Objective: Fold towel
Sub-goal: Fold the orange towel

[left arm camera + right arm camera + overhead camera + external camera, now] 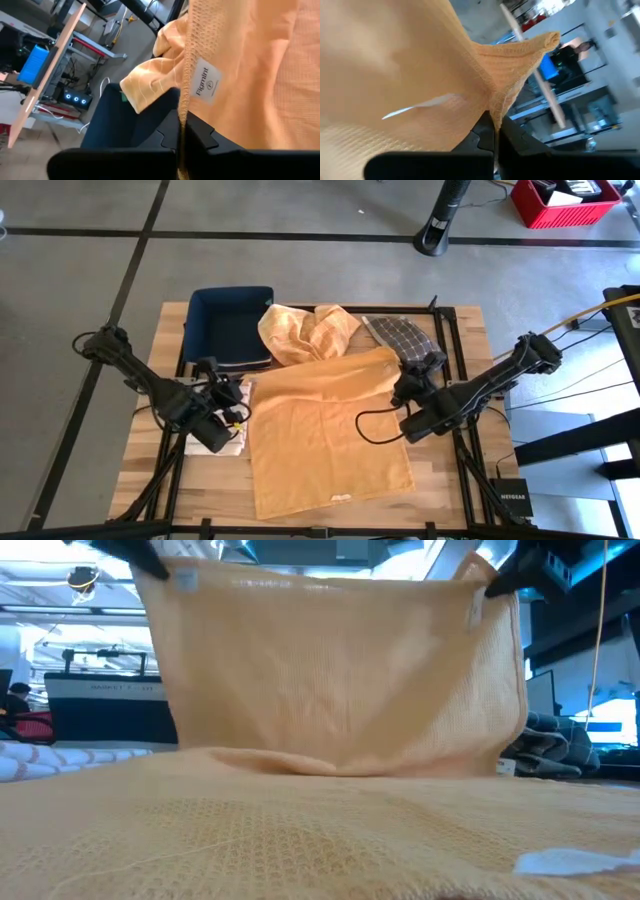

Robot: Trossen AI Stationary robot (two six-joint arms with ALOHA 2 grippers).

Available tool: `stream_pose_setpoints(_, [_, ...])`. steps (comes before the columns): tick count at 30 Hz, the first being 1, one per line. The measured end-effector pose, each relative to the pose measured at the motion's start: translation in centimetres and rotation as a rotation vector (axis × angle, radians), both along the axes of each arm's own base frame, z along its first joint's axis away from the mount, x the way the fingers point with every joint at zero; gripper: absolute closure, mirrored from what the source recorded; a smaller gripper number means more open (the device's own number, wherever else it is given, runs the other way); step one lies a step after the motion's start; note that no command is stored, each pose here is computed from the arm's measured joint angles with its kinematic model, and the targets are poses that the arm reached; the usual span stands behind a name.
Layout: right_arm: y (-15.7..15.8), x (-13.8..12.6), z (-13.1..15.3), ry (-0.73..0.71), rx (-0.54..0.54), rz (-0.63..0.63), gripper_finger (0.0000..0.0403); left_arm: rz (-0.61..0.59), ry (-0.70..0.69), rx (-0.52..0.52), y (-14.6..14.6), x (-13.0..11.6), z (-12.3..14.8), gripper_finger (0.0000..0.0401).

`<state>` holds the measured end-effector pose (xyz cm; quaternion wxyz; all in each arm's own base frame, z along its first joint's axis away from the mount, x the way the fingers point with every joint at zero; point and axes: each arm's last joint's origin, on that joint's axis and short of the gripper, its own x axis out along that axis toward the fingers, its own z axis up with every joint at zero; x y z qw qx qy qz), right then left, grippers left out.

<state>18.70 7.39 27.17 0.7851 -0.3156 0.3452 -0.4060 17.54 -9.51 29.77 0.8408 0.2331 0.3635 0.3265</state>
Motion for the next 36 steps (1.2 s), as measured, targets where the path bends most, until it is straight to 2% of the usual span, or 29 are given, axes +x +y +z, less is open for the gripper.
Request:
stream_pose_setpoints(4, [-0.2,-0.3,-0.6,0.005,-0.108,0.02,0.04,-0.028,0.045,0.032,0.0,0.0,0.1,0.0398])
stream_pose_setpoints(8, [-0.1,0.0,0.4,-0.032,-0.239,0.05,0.04,-0.049,0.006,0.061,0.0,0.2,2.6,0.0398])
stream_pose_setpoints(14, [-0.8,0.4,2.8,-0.007,-0.269,0.018,0.04,-0.048,-0.084,0.127,0.6,0.3,7.3,0.0398])
stream_pose_setpoints(17, [-1.8,0.6,3.4,-0.031,-0.231,-0.035,0.04,-0.028,-0.121,0.108,1.1,0.1,9.0,0.0398])
stream_pose_setpoints(21, [-3.3,0.9,3.2,0.014,-0.115,-0.121,0.04,-0.007,-0.143,0.041,1.8,-0.4,9.5,0.0398])
stream_pose_setpoints(25, [-5.2,1.5,2.7,-0.015,0.056,-0.249,0.04,0.026,-0.089,-0.15,2.1,-0.7,9.1,0.0398])
stream_pose_setpoints(27, [-6.0,1.8,2.6,-0.017,0.091,-0.282,0.04,0.042,-0.061,-0.258,2.1,-0.7,8.8,0.0398])
stream_pose_setpoints(31, [-6.8,2.8,2.6,0.015,0.113,-0.27,0.04,0.058,-0.03,-0.374,1.8,-0.7,8.4,0.0398])
stream_pose_setpoints(36, [-6.5,3.2,2.3,0.105,0.216,-0.2,0.04,0.073,-0.01,-0.477,1.3,-0.9,8.1,0.0398])
